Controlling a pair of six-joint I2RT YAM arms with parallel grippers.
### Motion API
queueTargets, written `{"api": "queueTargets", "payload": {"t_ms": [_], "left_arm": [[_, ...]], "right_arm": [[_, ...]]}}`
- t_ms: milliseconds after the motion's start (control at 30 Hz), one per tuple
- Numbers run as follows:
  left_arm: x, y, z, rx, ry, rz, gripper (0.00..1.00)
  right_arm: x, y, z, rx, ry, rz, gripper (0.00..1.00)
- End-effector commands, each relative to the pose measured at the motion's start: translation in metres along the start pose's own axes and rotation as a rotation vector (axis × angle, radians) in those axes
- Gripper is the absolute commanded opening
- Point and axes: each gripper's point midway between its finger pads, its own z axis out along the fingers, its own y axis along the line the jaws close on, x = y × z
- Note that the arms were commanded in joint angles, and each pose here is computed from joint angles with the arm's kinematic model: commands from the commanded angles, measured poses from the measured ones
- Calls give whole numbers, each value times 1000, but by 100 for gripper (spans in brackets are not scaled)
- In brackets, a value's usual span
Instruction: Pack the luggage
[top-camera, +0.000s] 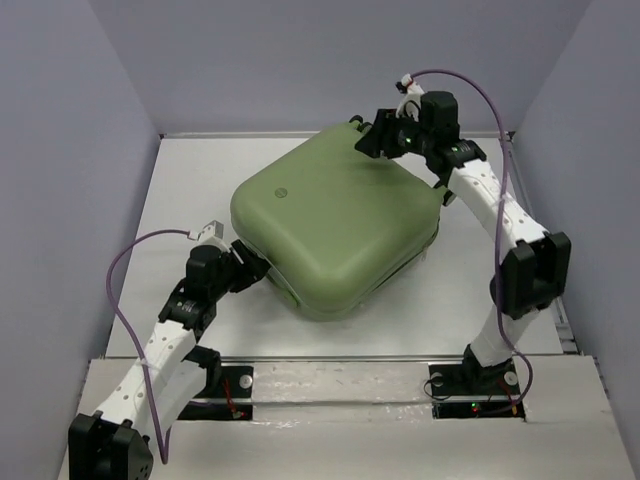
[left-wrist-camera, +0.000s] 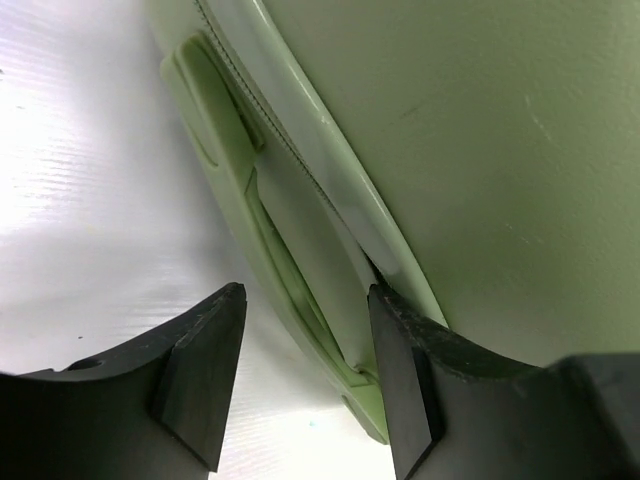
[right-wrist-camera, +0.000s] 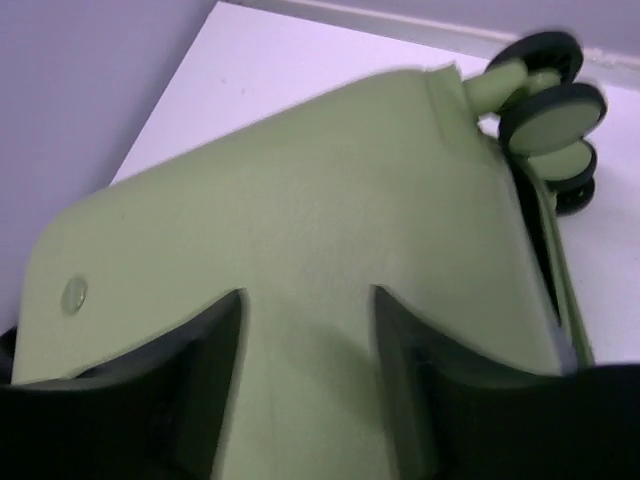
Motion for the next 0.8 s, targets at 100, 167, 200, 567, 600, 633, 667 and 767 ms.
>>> {"api": "queueTargets", "payload": {"t_ms": [100,167,200,567,600,633,667,767], "left_arm": [[-37,-50,-8,188,-141,49,52],[-43,-51,-13,187,-174,66,47],[-44,-52,-16,195,-184,72,47],[-20,-64,-26,281,-121,115,11],[-20,-63,-25,279,-121,114,10],[-20,-63,-24,276,-122,116,8],[-19,-62,-24,274,-121,116,7],[-18,-62,-22,274,-117,120,6]], "right_arm": [[34,121,-125,-277,-176,-88,17],[86,148,-146,-334,-131,-91,14],[113,147,-139,-332,-73,-75,13],[229,108,-192,-108,-62,97,7],[220,80,-192,38,-131,122,7],[219,67,-193,109,-149,130,7],[222,53,-197,202,-129,147,7],[233,-8,-205,584,-93,152,7]]}}
